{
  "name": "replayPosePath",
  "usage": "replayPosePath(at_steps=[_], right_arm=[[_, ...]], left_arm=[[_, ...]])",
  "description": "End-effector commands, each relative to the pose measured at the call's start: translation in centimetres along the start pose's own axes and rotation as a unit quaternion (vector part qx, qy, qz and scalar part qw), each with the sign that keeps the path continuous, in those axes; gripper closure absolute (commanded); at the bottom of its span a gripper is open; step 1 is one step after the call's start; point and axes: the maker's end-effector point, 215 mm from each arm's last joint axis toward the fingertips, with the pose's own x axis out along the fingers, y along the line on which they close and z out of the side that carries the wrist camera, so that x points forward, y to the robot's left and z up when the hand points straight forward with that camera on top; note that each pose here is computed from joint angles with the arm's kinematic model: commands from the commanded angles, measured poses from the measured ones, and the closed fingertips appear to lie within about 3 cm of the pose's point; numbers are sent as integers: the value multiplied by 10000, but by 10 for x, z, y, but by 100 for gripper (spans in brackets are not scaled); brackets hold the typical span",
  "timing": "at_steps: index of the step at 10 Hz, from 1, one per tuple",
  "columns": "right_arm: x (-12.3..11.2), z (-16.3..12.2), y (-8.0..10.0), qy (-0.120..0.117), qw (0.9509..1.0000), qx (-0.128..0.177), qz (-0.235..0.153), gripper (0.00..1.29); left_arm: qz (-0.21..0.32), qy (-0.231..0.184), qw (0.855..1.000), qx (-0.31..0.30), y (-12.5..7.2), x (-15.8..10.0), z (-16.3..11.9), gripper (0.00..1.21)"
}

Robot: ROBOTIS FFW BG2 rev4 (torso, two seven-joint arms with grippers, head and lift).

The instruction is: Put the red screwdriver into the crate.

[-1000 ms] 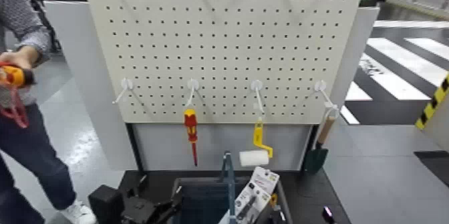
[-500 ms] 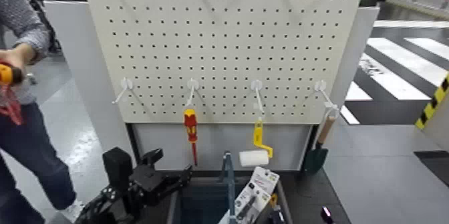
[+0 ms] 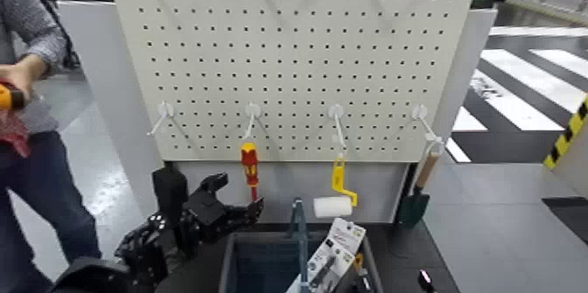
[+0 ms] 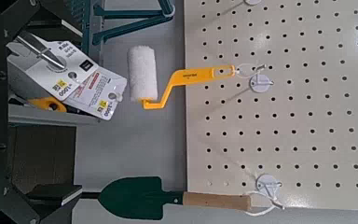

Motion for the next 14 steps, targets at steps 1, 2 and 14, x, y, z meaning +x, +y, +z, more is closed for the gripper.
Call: replayPosePath(at_steps=[1,2,14], right_arm=[[1,0,2,-4,10000,18,11,15],[1,0,2,6,10000,21,20,15],[4,-1,2,3,10000,55,53,15]], left_arm=[[-204,-69,9997,80,-1,13,15,18],[-272,-106,9996,64,0,16,21,18],[-689,-150,9974,140,-1,43,42,101]])
